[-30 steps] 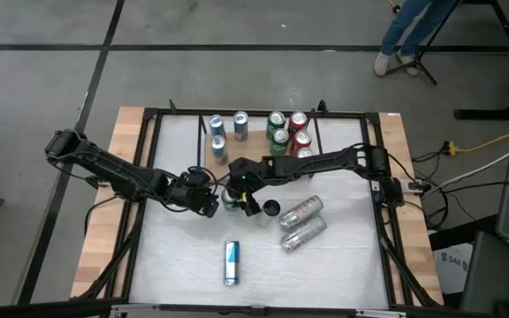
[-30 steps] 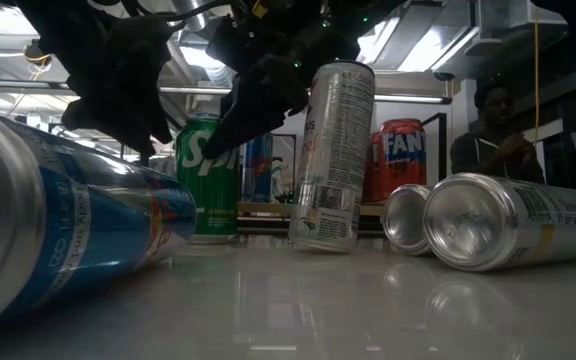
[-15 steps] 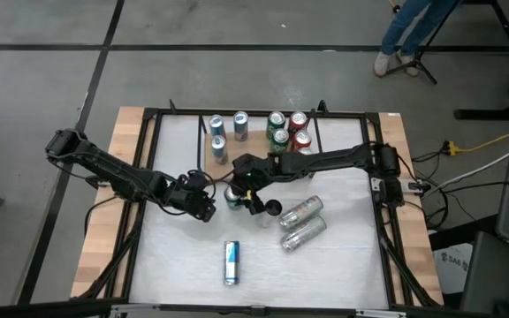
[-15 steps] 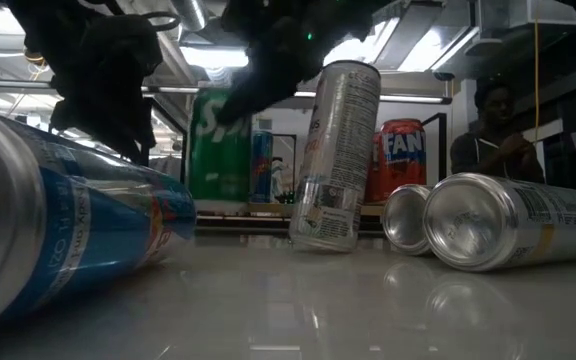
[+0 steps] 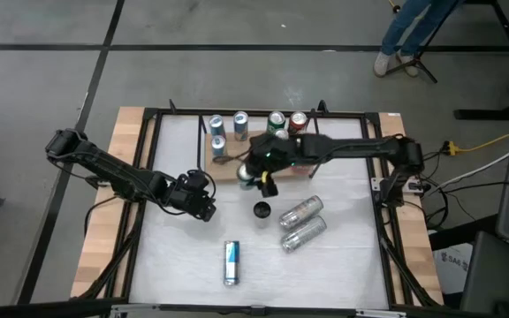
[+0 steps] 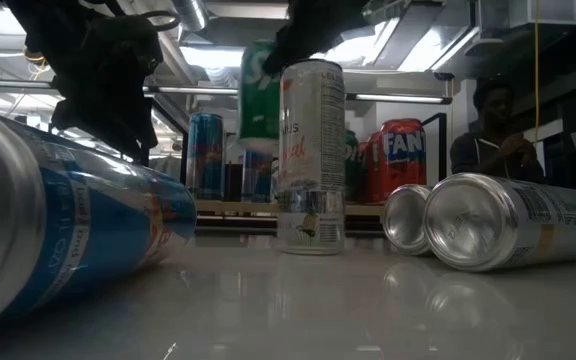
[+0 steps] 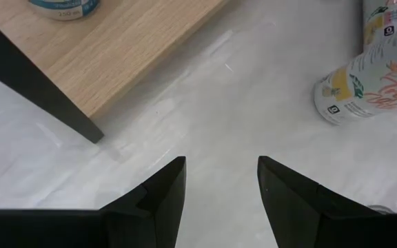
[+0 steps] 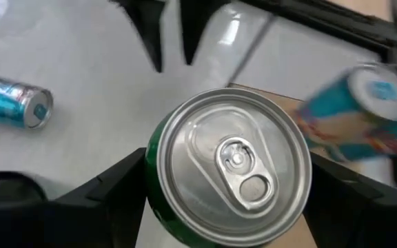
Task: Sort soda cans
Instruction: Put the green soda can on the shelf and align with the other green soda cans
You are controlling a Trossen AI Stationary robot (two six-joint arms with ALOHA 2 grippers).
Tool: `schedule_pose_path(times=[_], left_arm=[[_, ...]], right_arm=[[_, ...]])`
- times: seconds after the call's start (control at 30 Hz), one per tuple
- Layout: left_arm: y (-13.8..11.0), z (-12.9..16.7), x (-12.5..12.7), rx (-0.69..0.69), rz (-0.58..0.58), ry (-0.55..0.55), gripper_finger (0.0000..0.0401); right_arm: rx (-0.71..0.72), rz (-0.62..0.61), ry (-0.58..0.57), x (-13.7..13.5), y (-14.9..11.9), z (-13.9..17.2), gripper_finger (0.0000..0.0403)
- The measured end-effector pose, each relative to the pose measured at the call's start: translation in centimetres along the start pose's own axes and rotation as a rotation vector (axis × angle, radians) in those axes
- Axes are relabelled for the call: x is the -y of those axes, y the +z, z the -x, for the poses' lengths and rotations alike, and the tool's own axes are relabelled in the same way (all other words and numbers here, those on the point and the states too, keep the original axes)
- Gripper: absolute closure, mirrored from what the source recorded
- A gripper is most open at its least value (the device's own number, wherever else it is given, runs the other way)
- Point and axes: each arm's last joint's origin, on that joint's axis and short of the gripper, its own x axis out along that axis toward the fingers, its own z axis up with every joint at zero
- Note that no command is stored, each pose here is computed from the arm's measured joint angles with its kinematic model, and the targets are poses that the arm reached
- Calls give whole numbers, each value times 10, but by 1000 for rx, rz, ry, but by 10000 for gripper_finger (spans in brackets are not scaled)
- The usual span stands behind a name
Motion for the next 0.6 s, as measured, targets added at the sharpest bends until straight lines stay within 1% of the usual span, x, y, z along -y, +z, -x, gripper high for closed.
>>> schedule_pose_path(times=[0.13, 0.2, 0.33, 0.43, 0.6], left_arm=[[0, 0, 0, 0, -1, 0, 227], [0, 0, 0, 1, -1, 0, 227], [0, 0, 0, 0, -1, 0, 227], [0, 0, 0, 1, -1, 0, 227], [0, 0, 0, 3, 1, -3, 227]], right_arm=[[-48, -62, -44, 14, -7, 25, 106], [-82, -95, -68, 19, -12, 33, 106], [-139, -159, -80, 26, -21, 48, 102], [-163, -181, -80, 26, -27, 46, 101], [-215, -206, -88, 21, -44, 33, 101]])
